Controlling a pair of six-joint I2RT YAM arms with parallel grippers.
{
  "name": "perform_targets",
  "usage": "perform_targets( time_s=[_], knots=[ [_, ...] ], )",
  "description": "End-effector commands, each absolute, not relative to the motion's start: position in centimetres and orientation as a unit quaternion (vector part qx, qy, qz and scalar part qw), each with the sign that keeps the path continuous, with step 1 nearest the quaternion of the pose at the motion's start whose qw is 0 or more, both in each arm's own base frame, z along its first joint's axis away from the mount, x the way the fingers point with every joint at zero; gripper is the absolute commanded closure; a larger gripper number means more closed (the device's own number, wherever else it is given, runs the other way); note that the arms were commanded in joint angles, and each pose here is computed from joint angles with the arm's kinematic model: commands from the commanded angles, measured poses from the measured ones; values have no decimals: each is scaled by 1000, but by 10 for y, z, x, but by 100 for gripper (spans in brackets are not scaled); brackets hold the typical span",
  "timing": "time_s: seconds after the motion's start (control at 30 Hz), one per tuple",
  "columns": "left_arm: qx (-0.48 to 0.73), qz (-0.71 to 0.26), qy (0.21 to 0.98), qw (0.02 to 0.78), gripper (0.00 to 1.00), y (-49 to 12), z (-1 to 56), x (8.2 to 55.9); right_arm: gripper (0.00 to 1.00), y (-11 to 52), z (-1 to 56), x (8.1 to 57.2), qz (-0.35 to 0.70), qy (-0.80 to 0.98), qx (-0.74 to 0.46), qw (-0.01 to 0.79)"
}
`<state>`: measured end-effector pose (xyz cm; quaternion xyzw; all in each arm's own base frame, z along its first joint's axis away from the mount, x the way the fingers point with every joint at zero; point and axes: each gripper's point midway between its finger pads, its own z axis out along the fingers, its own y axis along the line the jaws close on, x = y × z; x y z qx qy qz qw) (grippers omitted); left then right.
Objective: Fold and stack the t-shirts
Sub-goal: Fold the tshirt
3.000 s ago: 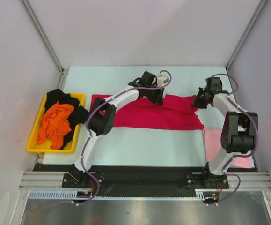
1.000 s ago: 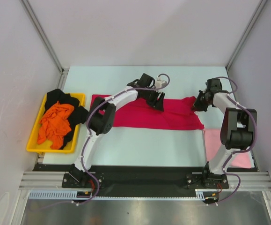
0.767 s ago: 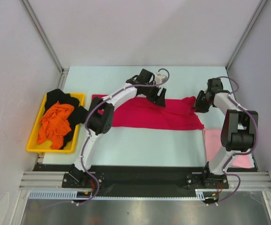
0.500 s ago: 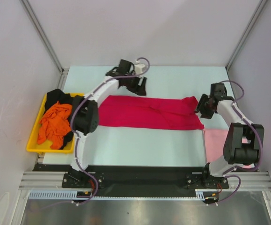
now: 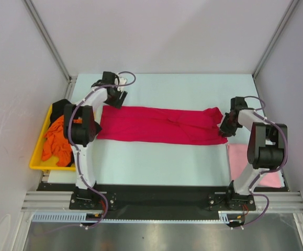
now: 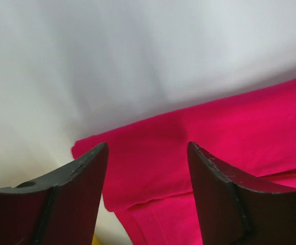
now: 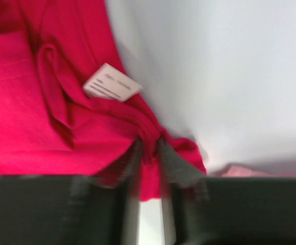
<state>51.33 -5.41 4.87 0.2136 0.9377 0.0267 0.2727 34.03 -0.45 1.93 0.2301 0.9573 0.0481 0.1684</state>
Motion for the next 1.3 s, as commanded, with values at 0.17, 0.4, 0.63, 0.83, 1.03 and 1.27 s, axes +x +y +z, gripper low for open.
perform_targets(
  time_s=[0.17, 0.4, 0.63, 0.83, 1.03, 1.27],
  knots=[
    [308, -30, 925, 219, 53, -81, 11, 463, 100, -14, 14, 394, 62, 952, 231, 189],
    [382, -97, 908, 144, 57, -102, 4, 377, 100, -18, 18, 487, 83, 940, 239, 230],
    [456, -175, 872, 36, 54, -130, 0, 264, 100, 23, 20, 575, 137, 922, 236, 274],
    [503, -238, 830, -51, 47, -158, 7, 187, 100, 76, 27, 643, 203, 893, 256, 309],
    [497, -297, 815, -31, 45, -201, 20, 180, 100, 113, 23, 670, 250, 860, 289, 339],
    [526, -334, 781, -47, 39, -235, 32, 147, 100, 115, 37, 701, 284, 816, 325, 383]
  ],
)
